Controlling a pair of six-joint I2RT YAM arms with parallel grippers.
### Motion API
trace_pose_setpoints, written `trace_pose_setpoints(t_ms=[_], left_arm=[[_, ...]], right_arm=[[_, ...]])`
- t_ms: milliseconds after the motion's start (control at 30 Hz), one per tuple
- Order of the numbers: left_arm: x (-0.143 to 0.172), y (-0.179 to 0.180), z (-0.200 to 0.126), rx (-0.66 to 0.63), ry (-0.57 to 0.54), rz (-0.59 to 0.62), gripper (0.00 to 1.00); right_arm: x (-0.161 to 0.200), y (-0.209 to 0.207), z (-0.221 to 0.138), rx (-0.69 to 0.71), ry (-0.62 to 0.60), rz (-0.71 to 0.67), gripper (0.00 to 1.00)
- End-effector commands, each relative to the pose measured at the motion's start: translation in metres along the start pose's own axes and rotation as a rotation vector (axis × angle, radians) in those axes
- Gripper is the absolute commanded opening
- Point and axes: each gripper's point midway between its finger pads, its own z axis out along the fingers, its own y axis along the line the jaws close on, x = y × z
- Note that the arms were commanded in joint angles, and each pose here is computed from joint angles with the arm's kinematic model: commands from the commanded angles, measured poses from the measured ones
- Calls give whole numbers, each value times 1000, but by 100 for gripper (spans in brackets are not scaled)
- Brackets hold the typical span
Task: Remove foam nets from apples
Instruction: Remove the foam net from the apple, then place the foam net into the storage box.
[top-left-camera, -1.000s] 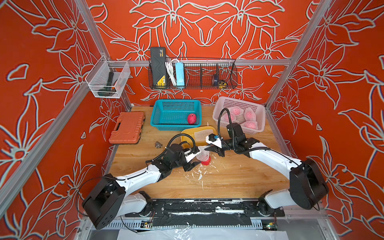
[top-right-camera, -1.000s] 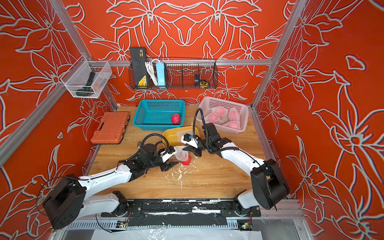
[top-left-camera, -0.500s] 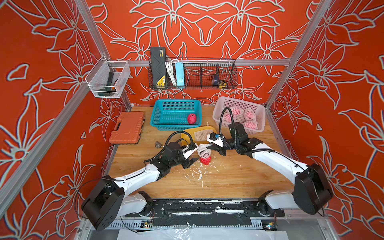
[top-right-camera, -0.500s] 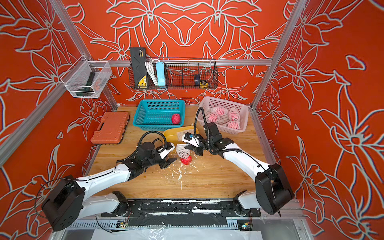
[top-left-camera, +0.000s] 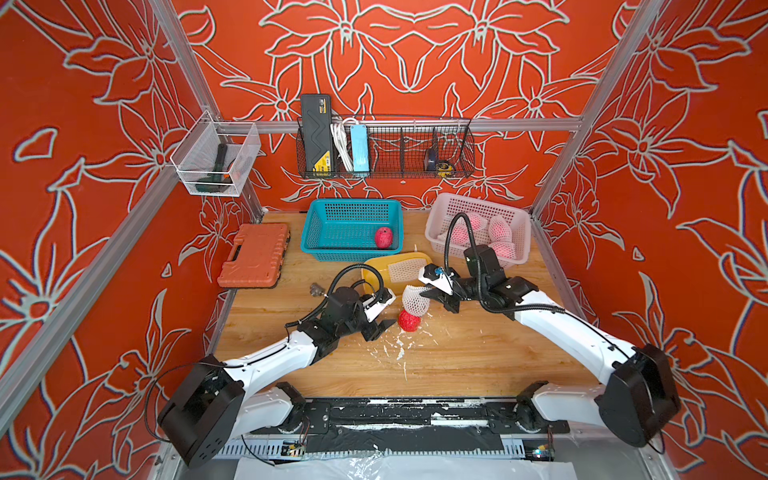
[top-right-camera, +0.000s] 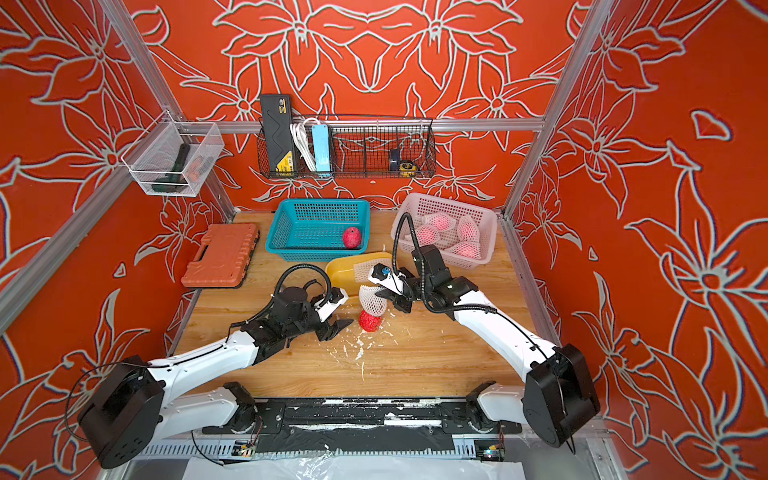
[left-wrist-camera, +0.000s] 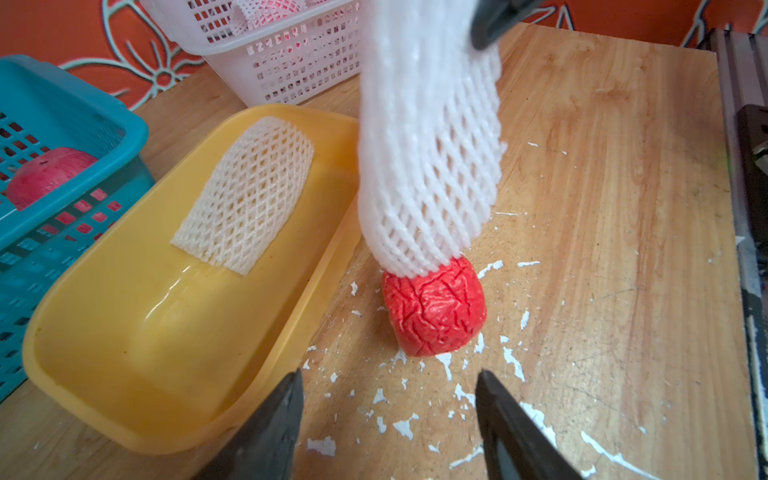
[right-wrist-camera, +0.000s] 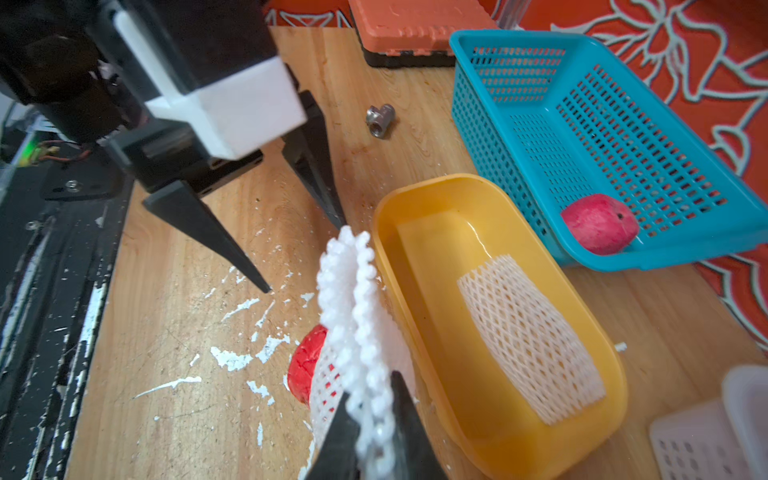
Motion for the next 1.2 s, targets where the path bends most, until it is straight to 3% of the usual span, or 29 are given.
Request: trace_pose_setpoints(t_ms=[0,233,600,900,1033,1167], left_arm=[[7,-13,1,74,11,-29,66],[13,-23,4,98,49,-1,66],[-8,18,-20,-160,26,0,67],[-3,22,-32,-210,38,-3,69],[-12,21,-39,-208,7,2,71],[-18,14,-39,-168,-9,14,75]], right_arm=[[-8,-31,-15,160,60,11,15],[-6,-83,-15,334,197,-73,14],[31,-100,52,239,384,-126,19],[5,-83,86,119,257,-29,52],[-9,-80,82,97,224,-24,65],[-23,-79,65,121,199,-10,72]])
